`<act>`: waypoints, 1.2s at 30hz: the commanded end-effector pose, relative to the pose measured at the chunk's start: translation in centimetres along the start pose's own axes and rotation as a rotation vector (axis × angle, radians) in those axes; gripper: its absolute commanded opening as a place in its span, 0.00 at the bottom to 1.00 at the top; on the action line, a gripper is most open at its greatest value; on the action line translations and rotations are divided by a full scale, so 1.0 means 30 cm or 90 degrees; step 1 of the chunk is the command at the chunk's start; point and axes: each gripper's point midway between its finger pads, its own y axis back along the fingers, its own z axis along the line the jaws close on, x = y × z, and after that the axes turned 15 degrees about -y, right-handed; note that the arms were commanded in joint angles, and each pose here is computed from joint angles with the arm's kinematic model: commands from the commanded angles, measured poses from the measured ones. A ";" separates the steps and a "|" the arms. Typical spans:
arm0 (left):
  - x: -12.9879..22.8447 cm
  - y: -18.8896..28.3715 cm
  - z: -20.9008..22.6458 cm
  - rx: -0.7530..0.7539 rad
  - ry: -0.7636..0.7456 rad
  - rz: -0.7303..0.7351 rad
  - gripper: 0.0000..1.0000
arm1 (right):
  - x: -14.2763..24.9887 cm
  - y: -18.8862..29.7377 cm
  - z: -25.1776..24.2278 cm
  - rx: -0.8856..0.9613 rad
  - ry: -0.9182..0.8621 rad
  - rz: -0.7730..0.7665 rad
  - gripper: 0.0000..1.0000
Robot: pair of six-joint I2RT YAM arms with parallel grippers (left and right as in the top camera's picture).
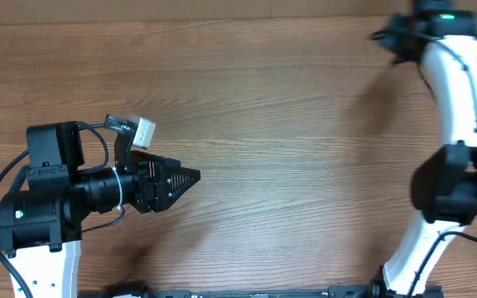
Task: Untangle cables
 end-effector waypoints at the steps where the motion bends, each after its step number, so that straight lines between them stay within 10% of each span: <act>1: -0.016 0.005 -0.009 0.000 0.005 -0.012 0.68 | -0.239 0.044 -0.270 0.064 -0.057 -0.080 0.04; 16: -0.074 0.009 -0.041 0.044 0.020 -0.053 0.66 | -0.534 0.238 -1.184 0.235 -0.261 -0.182 0.04; 17: -0.077 0.009 -0.045 0.048 0.018 -0.056 0.66 | -0.534 0.245 -1.204 0.239 -0.268 -0.184 0.08; 18: -0.080 0.010 -0.048 0.052 0.016 -0.058 0.66 | -0.534 0.250 -1.220 0.236 -0.274 -0.184 0.50; 19: -0.081 0.010 -0.048 0.052 0.014 -0.059 0.66 | -0.536 0.251 -1.224 0.221 -0.278 -0.181 1.00; 30: -0.119 0.033 -0.134 0.132 -0.033 -0.091 0.62 | -0.585 0.415 -0.675 -0.317 -0.130 -0.136 1.00; 36: -0.148 0.057 -0.163 0.127 -0.074 -0.104 0.62 | -0.545 0.658 -0.442 -0.417 -0.036 -0.170 1.00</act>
